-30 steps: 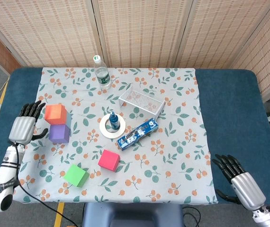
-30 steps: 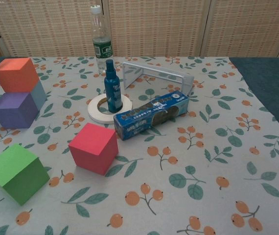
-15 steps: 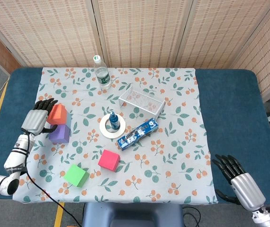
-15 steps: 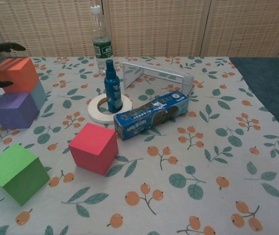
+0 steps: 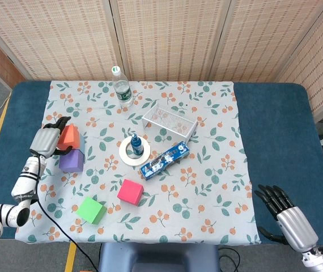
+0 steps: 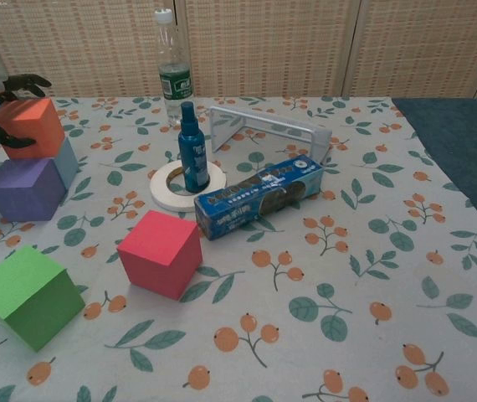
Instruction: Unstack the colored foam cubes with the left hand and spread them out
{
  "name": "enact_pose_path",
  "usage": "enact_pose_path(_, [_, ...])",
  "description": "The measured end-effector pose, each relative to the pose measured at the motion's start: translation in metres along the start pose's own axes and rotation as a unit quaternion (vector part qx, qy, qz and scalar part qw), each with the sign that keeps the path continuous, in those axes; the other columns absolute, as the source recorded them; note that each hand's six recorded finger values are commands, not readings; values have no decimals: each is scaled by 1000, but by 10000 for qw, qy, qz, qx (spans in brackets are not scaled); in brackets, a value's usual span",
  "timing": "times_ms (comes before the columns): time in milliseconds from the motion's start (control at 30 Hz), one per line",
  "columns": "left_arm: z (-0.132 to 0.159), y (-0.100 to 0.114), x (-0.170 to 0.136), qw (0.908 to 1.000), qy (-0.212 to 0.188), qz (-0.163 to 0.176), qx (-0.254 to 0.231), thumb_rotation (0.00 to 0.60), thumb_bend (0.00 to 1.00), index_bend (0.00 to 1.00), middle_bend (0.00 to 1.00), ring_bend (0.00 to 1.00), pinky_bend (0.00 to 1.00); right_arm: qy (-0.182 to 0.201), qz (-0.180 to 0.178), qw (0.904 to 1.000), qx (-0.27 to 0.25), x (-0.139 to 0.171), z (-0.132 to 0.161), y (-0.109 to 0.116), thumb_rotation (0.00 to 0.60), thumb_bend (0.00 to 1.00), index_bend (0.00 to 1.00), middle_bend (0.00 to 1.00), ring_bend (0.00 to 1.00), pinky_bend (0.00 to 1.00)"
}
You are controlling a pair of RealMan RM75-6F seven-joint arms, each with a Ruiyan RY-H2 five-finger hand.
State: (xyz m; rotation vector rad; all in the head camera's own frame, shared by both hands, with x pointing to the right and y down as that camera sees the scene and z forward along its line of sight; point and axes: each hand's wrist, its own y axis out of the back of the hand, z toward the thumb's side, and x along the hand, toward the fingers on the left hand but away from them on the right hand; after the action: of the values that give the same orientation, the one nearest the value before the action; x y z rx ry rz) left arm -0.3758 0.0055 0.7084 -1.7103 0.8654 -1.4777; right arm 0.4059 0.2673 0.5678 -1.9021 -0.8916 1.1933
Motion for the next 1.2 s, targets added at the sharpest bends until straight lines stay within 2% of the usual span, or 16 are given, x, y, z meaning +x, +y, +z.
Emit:
enact_pose_path(133, [2, 3, 3, 9998, 12, 198, 16, 600, 410, 72, 437, 586, 413, -18, 17, 10000, -6, 0, -1, 0, 600, 152, 0, 0, 0, 0])
enact_pose_path(333, [8, 13, 11, 9980, -40, 624, -109, 600, 418, 89, 429, 580, 405, -69, 14, 10000, 11, -1, -3, 0, 600, 152, 0, 0, 0, 0])
enact_pose_path(467, [28, 15, 26, 9962, -239, 781, -301, 600, 416, 89, 410, 578, 435, -110, 36, 9999, 25, -2, -5, -1, 600, 152, 0, 0, 0, 0])
enact_pose_path(633, [64, 11, 50, 9953, -518, 762, -290, 600, 408, 105, 393, 573, 431, -107, 136, 9998, 12, -3, -4, -7, 600, 152, 0, 0, 0, 0])
enact_pose_path(833, [97, -11, 74, 9966, -635, 484, -184, 600, 386, 91, 370, 540, 385, -108, 218, 9997, -81, -5, -5, -10, 600, 152, 0, 0, 0, 0])
enact_pose_path(900, [106, -22, 79, 9973, -639, 334, -168, 600, 371, 63, 329, 467, 320, -147, 190, 9997, -108, -5, -7, -8, 600, 152, 0, 0, 0, 0])
enact_pose_path(1000, [113, -38, 83, 9980, -616, 61, -82, 600, 347, 3, 182, 220, 175, -176, 198, 9996, -116, -4, -10, -7, 600, 152, 0, 0, 0, 0])
enact_pose_path(1067, [119, -48, 84, 9979, -638, -84, -15, 600, 339, 0, 77, 85, 138, -188, 214, 9995, -135, -4, -11, -7, 600, 152, 0, 0, 0, 0])
enact_pose_path(1133, [124, -52, 84, 9976, -686, -122, 50, 600, 326, 0, 7, 8, 119, -190, 204, 9995, -153, -4, -12, -6, 600, 152, 0, 0, 0, 0])
enact_pose_path(1200, [127, -51, 83, 9973, -727, -76, 75, 600, 321, 0, 0, 0, 112, -170, 150, 9996, -161, -4, -12, -5, 600, 152, 0, 0, 0, 0])
